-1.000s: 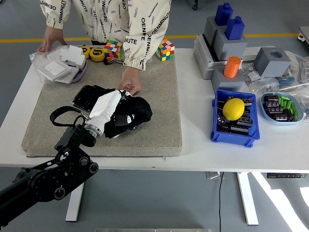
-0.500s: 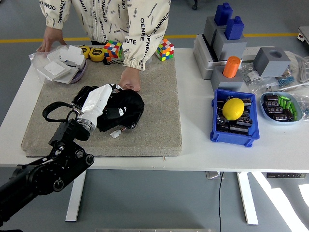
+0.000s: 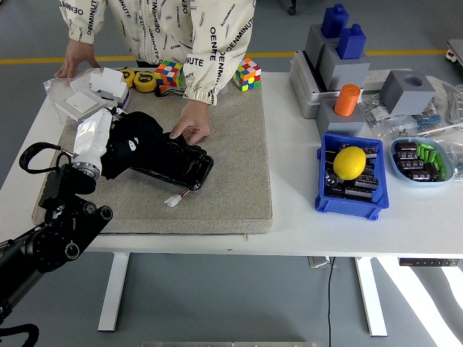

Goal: Pick the rag up,wipe the panel,place it on the desk

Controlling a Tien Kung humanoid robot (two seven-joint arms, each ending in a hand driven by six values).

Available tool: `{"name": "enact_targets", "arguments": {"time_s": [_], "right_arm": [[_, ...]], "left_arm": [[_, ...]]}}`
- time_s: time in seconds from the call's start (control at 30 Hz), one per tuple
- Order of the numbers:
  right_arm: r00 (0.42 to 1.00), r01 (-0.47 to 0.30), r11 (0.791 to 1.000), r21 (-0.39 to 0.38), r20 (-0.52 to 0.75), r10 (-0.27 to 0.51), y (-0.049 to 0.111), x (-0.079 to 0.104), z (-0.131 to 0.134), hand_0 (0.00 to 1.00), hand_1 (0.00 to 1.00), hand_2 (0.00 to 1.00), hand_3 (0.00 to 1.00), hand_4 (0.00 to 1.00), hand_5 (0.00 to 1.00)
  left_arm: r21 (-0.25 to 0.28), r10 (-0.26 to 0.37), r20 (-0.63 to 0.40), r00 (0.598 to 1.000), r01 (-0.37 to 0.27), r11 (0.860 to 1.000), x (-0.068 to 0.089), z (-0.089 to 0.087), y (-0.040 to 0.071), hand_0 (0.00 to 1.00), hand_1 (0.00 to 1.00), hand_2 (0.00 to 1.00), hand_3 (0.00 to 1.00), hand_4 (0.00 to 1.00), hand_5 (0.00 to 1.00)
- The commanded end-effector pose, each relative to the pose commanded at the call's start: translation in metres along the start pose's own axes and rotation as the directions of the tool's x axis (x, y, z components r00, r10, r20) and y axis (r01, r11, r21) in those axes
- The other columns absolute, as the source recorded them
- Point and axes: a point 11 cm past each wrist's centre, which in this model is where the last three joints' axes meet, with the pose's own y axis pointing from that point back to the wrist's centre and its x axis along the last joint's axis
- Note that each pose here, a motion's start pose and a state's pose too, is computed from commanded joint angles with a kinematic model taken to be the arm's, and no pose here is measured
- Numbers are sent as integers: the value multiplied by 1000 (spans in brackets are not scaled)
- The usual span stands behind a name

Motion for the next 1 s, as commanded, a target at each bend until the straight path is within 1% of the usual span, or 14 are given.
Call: {"name": "enact_targets", "arguments": {"time_s": [0.27,0.4,0.5,0.67,0.83,1.0], "right_arm": [[1000,-1,1000,1,3,1,0,0,0,539,557,490,521,884,352],[1000,-1,1000,0,3,1,0,0,0,539,558,489,522,884,353],[1000,0,1000,0,3,0,0,0,0,539,558,489,522,884,353],[1000,1,1000,-1,2,-1,0,0,1,539,558,490,522,884,354],[1000,1,1000,-1,3,-1,0,-1,1,539,559,490,522,884,354],[1000,1,1000,0,1,-1,0,0,0,539,559,490,521,884,353]], "left_arm": [[70,36,23,999,-38,997,11,-23,-7,219,288,381,560,717,2],[87,65,18,998,-67,994,18,-29,-10,217,286,381,560,717,2],[88,74,14,997,-75,993,20,-30,-10,217,286,381,560,717,2],[66,53,8,999,-53,996,15,-24,-7,217,286,380,560,717,2],[18,14,4,1000,-14,1000,4,-8,0,216,286,380,560,718,2],[-37,-37,5,999,37,999,-9,10,8,216,284,380,560,718,2]]}}
